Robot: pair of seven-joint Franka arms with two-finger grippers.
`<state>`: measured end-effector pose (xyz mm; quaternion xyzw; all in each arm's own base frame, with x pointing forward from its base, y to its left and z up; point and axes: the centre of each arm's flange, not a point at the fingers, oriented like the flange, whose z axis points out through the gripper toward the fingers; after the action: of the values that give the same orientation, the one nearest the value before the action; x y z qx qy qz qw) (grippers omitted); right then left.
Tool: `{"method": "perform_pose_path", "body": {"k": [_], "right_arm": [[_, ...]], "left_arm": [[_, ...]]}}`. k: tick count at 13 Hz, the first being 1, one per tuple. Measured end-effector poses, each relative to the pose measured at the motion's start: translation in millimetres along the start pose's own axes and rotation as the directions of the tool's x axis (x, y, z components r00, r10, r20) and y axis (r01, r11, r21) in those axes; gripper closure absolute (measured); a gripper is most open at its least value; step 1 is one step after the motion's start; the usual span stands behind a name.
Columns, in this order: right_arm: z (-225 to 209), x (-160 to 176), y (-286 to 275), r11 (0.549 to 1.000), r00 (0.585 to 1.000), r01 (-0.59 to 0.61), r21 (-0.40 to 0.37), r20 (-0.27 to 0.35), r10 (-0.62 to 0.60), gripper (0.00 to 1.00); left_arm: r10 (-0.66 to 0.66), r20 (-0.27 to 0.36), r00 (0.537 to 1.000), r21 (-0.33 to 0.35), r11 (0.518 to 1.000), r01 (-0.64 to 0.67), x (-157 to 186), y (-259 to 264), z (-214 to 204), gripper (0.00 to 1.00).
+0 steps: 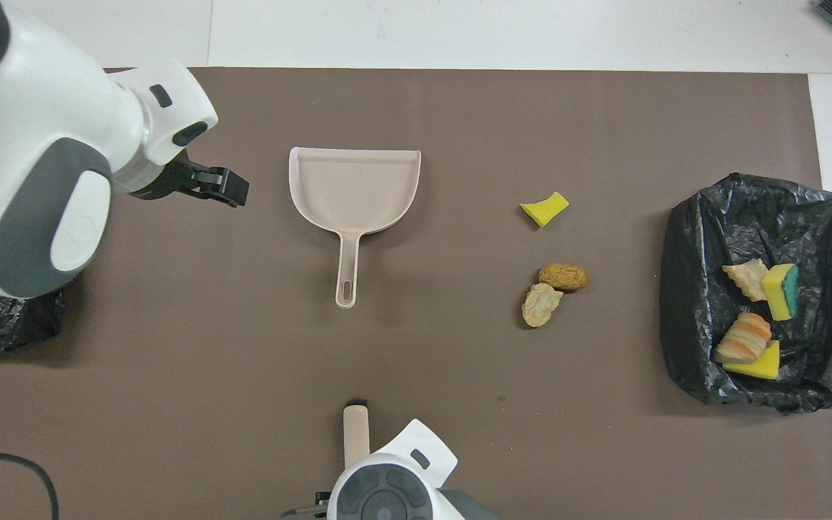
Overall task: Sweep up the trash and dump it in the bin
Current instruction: 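Release the dustpan and withdraw the right gripper while the left gripper moves, then grasp the dustpan handle with the left gripper while the right gripper reaches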
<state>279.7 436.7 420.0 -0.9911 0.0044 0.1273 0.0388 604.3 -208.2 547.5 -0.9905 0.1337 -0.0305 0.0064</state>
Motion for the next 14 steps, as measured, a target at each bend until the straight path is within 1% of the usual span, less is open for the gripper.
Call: {"method": "perform_pose_path", "body": {"k": [1,4,7,9,12,13,14], "right_arm": [[17.7,-10.7,-2.7,1.000,1.000,-0.009,-0.003,-0.003,0.009,0.00],[61.5,-37.1,-11.1,0.999,0.999,-0.032,0.020,-0.018,0.032,0.00],[90.6,-56.6,-20.5,0.999,0.999,-0.038,0.009,-0.021,0.038,0.00],[102.2,-59.6,-22.0,0.999,0.999,-0.036,0.009,-0.027,0.036,0.00],[114.6,-60.0,-21.8,0.999,0.999,-0.038,-0.001,-0.026,0.038,0.00],[118.1,-61.9,-22.8,0.999,0.999,-0.035,-0.005,-0.025,0.035,0.08],[120.3,-62.8,-23.3,0.999,0.999,-0.033,-0.008,-0.023,0.033,0.08]], "left_arm": [[-0.005,0.003,1.000,0.004,1.000,0.005,3.4,17.8,13.3,0.00],[-0.030,0.020,0.999,0.014,0.999,0.030,10.9,77.3,67.6,0.00],[-0.053,0.030,0.998,0.012,0.999,0.053,2.1,118.6,117.0,0.00],[-0.061,0.039,0.997,0.012,0.998,0.061,-7.9,134.2,143.1,0.00],[-0.058,0.044,0.997,0.012,0.998,0.058,-15.8,139.8,161.0,0.00],[-0.057,0.047,0.997,0.013,0.998,0.056,-17.7,139.9,165.3,0.00],[-0.054,0.044,0.998,0.010,0.999,0.053,-20.0,141.2,171.2,0.00]]}}
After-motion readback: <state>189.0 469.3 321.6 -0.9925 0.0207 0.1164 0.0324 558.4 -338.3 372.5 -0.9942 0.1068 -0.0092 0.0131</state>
